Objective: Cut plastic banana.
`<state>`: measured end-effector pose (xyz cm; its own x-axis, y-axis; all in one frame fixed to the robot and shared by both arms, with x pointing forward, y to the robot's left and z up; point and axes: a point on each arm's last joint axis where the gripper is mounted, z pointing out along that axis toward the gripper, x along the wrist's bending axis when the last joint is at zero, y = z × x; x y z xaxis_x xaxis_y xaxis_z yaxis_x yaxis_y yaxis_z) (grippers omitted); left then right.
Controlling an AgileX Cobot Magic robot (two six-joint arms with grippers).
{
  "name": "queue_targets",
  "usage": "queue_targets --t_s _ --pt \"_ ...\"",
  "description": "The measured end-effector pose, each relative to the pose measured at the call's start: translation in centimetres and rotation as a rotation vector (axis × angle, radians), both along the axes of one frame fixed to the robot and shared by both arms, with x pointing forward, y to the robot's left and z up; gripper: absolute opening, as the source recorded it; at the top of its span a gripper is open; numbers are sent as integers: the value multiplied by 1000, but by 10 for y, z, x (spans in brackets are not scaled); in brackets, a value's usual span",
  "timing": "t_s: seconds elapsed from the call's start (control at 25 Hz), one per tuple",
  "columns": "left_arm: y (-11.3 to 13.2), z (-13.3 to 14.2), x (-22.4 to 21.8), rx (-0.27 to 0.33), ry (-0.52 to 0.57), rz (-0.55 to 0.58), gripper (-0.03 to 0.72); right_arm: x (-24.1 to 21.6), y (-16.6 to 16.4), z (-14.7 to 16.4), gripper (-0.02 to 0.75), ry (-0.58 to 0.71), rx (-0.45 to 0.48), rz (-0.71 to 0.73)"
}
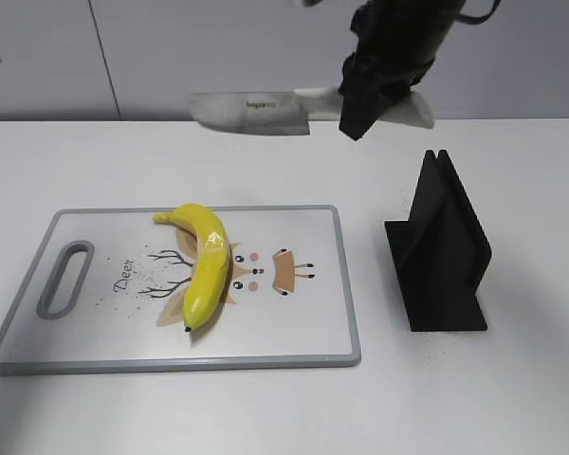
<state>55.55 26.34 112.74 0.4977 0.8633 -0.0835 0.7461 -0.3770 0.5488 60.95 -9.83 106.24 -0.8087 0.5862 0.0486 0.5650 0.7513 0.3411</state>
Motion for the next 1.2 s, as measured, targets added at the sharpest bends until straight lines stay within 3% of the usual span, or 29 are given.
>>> queue_targets --t_s 0.12,0.28,0.4,0.52,0.64,0.84,1.2 --pt "32 4 -14 21 103 169 588 -8 -5 19 161 -6 31 -125" --pt "53 10 -41 68 105 312 588 -32 -14 38 161 49 101 -288" --pt "48 10 -76 64 97 316 588 -52 -24 41 161 75 136 -410" --pt "36 9 -116 56 5 295 588 -67 -36 40 161 45 165 -536" --pt "23 0 -154 66 -98 237 588 -81 -51 35 161 6 149 -648" --pt "22 -25 -204 84 -145 221 588 -100 -72 30 161 -46 95 -799" --pt "21 -74 -278 12 -265 221 588 -114 -84 4 161 -42 98 -940"
